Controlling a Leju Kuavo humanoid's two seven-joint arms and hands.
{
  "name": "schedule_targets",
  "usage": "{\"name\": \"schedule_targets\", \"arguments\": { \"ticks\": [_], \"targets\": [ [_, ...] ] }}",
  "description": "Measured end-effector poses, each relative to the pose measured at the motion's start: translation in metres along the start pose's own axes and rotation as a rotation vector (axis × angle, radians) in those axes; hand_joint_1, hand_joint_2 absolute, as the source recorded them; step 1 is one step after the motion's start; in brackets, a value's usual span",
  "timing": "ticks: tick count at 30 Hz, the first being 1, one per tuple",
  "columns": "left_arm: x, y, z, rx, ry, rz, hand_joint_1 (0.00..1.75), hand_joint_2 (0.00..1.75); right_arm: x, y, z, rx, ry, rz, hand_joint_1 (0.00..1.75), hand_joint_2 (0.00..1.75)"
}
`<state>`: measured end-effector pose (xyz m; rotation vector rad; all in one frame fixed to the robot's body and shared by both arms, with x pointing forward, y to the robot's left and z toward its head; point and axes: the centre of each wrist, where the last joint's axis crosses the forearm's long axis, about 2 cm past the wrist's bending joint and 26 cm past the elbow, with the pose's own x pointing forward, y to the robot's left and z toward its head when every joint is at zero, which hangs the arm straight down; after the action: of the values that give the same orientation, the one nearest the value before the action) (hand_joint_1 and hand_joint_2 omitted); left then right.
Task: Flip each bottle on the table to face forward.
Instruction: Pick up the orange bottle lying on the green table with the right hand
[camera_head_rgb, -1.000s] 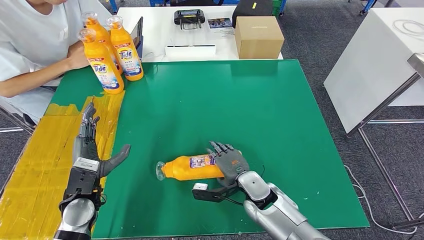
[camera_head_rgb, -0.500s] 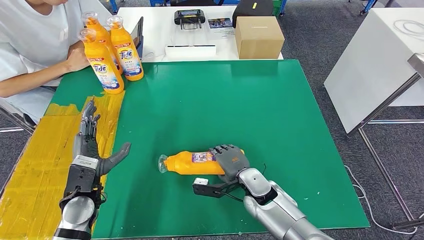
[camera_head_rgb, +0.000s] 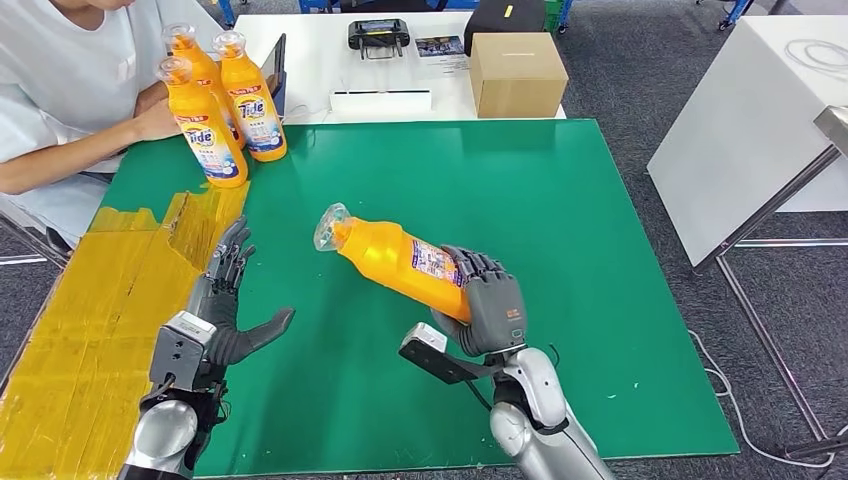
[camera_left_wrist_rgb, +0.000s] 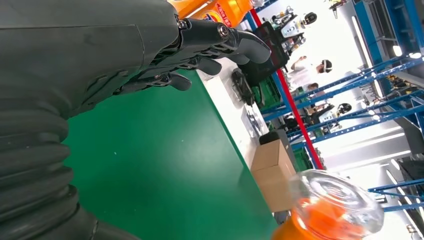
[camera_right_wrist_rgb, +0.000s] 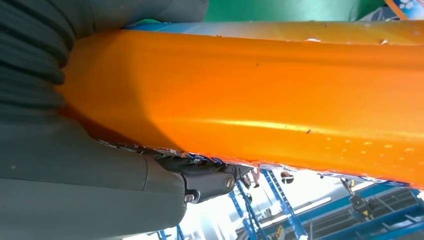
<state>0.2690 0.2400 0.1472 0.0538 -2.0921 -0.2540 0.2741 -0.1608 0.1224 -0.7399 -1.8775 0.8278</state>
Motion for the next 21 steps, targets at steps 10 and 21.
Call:
{"name": "schedule_targets", "arguments": {
  "ticks": [10,21],
  "targets": [
    [0.001,-0.007,0.000,-0.081,0.023,0.112,0.00,1.75,-0.001,-0.007,0.002,-0.102,-0.008,-0.079,1.72,1.75],
    [0.007,-0.030,-0.012,-0.253,-0.016,0.456,0.00,1.75,0.008,0.004,0.003,0.217,-0.153,-0.762,1.34,1.75]
  ]
}}
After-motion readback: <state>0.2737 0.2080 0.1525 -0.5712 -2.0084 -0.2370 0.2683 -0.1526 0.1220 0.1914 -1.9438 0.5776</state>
